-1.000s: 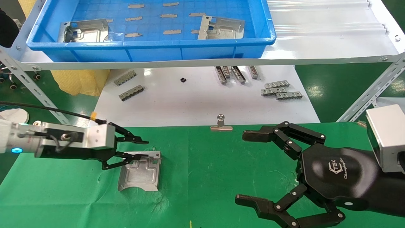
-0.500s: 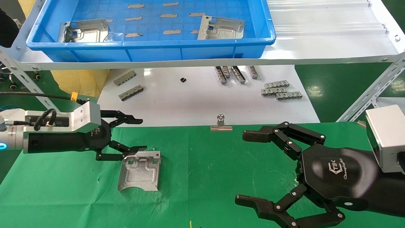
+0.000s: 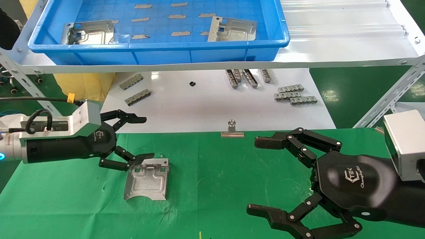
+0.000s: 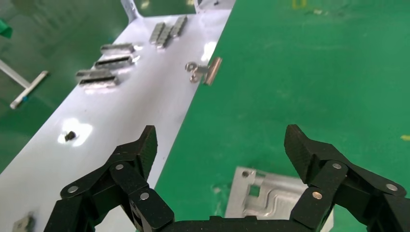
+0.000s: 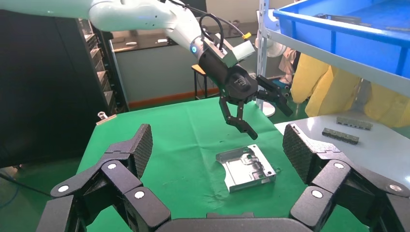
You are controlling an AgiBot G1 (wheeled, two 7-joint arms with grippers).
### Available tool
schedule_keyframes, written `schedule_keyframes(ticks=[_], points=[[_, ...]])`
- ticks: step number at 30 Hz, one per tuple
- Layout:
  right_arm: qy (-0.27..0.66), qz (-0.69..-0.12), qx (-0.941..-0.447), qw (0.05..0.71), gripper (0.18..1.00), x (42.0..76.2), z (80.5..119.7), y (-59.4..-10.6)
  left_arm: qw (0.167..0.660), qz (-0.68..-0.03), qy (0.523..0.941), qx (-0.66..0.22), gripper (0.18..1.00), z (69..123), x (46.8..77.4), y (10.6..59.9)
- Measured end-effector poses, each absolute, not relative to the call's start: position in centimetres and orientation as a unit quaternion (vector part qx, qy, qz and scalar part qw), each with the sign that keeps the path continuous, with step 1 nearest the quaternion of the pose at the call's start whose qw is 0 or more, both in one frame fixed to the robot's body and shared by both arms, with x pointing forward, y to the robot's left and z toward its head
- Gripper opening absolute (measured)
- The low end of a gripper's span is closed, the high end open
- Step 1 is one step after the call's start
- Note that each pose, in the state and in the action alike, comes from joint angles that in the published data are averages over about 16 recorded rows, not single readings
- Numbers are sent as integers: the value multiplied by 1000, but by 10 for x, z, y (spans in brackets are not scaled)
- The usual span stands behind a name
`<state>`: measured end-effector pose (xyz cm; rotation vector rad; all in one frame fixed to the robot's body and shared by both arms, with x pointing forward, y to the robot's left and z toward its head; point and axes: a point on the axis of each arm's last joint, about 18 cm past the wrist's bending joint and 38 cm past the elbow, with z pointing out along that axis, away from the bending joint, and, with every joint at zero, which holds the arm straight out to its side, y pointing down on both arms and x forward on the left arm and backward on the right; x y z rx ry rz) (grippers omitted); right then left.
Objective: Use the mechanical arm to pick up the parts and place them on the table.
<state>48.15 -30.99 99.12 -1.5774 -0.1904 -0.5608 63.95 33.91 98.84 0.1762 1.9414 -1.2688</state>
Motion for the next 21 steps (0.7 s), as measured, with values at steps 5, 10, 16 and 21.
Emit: schedule_keyframes(ticks=[5, 10, 16, 21], points=[[-84, -248, -699, 666, 1000, 481, 991, -310, 391, -523, 754, 68, 953, 989, 632, 337], [-84, -248, -699, 666, 1000, 481, 991, -310, 384, -545, 742, 67, 985, 990, 622, 335], [-84, -248, -699, 666, 1000, 481, 991, -310, 373, -569, 729, 68, 1000, 991, 607, 333], [-84, -248, -699, 666, 1000, 481, 991, -310, 362, -588, 720, 70, 1001, 992, 593, 330]])
